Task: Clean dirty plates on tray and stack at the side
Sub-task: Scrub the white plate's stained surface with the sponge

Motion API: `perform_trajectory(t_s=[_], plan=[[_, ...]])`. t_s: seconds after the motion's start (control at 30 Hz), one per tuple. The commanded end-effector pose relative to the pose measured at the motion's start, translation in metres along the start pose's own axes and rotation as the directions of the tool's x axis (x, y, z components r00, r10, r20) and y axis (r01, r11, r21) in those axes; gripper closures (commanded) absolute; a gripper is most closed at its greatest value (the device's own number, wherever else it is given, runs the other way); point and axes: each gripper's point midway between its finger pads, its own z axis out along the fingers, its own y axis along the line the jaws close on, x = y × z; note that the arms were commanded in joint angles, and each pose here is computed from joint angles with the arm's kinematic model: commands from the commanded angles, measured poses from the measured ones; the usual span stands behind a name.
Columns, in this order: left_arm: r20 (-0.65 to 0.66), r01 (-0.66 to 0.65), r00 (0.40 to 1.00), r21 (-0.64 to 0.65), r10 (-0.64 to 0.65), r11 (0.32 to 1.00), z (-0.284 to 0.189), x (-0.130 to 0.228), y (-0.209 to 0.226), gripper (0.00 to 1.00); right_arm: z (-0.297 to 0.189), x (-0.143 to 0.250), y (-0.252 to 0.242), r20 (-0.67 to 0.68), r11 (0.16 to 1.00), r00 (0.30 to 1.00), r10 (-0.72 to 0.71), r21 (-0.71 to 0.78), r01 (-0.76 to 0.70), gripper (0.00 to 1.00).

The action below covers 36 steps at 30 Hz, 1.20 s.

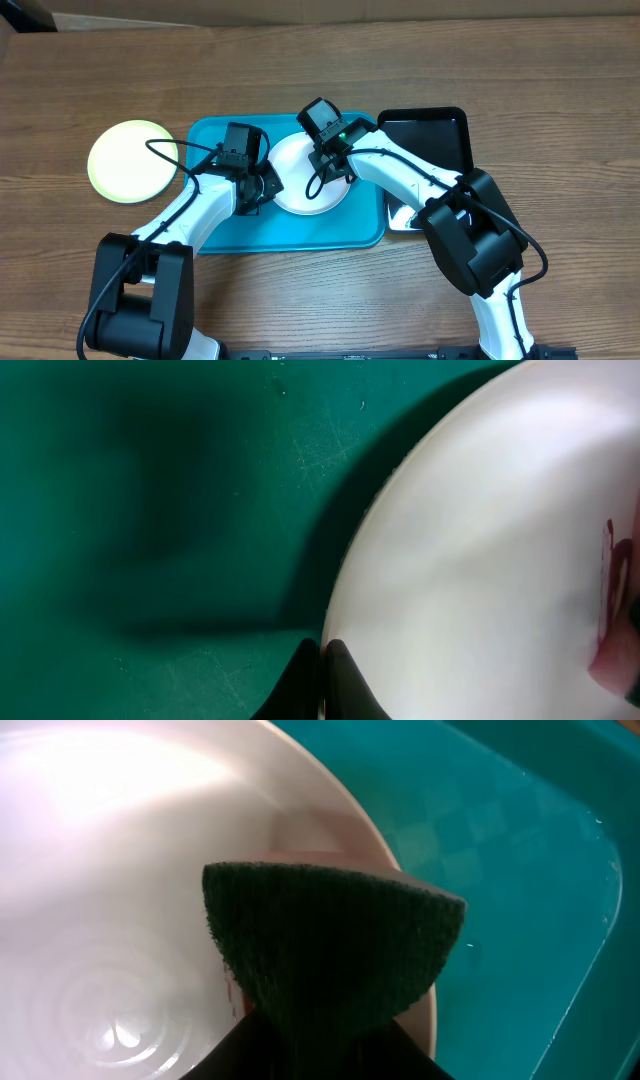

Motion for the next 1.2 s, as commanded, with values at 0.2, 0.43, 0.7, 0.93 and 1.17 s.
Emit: perform_trajectory(t_s=[0.2,0.43,0.7,0.93,1.17], plan=[[-0.007,-0.01,1.0,-0.02,0.01,1.0,0.004,0.001,0.0,0.96,0.0,0.001,-0.001,-0.005,1.0,1.0,-0.001,0.011,0.001,0.72],[-0.006,-0.01,1.0,-0.021,0.01,1.0,0.004,0.001,0.001,0.96,0.0,0.003,-0.001,-0.015,1.0,1.0,-0.002,0.012,0.003,0.96],[-0.005,-0.01,1.0,-0.023,0.01,1.0,0.004,0.001,0.001,0.96,0.013,0.007,0.004,-0.017,1.0,1.0,0.002,-0.012,-0.002,0.96],[-0.002,-0.01,1.0,-0.026,0.01,1.0,0.004,0.0,0.001,0.96,0.027,0.025,0.038,-0.09,0.98,0.996,-0.008,-0.197,-0.01,0.96],[-0.002,-0.01,1.0,-0.026,0.01,1.0,0.004,0.0,0.001,0.96,0.016,0.033,0.073,-0.13,0.918,0.991,-0.022,-0.395,-0.032,0.96]])
